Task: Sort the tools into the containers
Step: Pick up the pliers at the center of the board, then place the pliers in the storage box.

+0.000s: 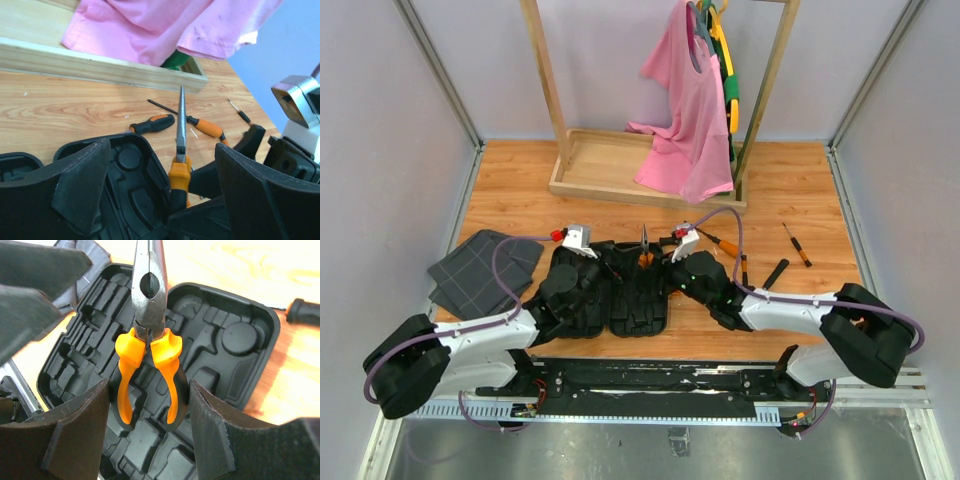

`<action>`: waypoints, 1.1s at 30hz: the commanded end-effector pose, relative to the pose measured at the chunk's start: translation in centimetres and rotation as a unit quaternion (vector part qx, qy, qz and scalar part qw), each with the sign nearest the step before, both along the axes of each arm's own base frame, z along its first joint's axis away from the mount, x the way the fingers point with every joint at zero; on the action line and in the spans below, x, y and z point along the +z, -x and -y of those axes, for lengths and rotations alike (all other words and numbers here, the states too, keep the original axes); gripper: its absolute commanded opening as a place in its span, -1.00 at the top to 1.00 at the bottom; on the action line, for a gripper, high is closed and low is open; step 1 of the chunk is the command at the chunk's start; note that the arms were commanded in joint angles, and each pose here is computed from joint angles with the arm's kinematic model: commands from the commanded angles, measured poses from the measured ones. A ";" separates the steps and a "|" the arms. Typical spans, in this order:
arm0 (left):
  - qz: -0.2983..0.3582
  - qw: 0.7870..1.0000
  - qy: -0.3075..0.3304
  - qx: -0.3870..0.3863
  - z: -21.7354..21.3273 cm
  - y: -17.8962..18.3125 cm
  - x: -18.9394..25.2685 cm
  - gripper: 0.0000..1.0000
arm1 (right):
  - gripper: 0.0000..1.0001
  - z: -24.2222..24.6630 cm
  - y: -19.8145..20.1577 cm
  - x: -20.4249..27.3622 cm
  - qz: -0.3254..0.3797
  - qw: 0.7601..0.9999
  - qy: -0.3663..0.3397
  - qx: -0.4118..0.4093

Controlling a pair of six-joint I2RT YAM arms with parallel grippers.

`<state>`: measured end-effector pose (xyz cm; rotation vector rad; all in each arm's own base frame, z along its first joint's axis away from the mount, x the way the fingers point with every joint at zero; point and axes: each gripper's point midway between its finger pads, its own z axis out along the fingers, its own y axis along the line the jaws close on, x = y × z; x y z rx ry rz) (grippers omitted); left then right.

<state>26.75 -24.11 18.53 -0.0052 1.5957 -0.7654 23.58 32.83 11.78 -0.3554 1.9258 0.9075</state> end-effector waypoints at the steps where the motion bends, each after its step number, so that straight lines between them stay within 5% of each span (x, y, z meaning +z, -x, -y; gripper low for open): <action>1: 0.007 0.998 0.022 0.055 -1.7 -0.9 1.6 -0.81 | 0.81 1.2 0.1 -0.3 -0.036 0.998 0.005 -0.044; 9: -0.029 0.986 0.021 0.161 -5.1 -2.4 0.1 -0.87 | 0.87 1.9 1.2 -2.1 -0.096 0.991 0.052 -0.081; 18: -0.059 0.982 0.016 0.179 -5.8 -3.5 -1.1 -0.87 | 0.87 2.4 0.2 -1.0 -0.083 0.988 0.059 -0.117; 26: -0.063 0.980 0.014 0.188 -6.3 -3.7 -1.2 -0.87 | 0.75 3.4 -2.0 2.8 0.052 0.990 0.043 -0.127; 33: -0.072 0.979 0.008 0.189 -6.1 -4.0 -1.5 -0.87 | 0.80 1.8 -1.0 4.2 0.234 0.961 0.142 0.030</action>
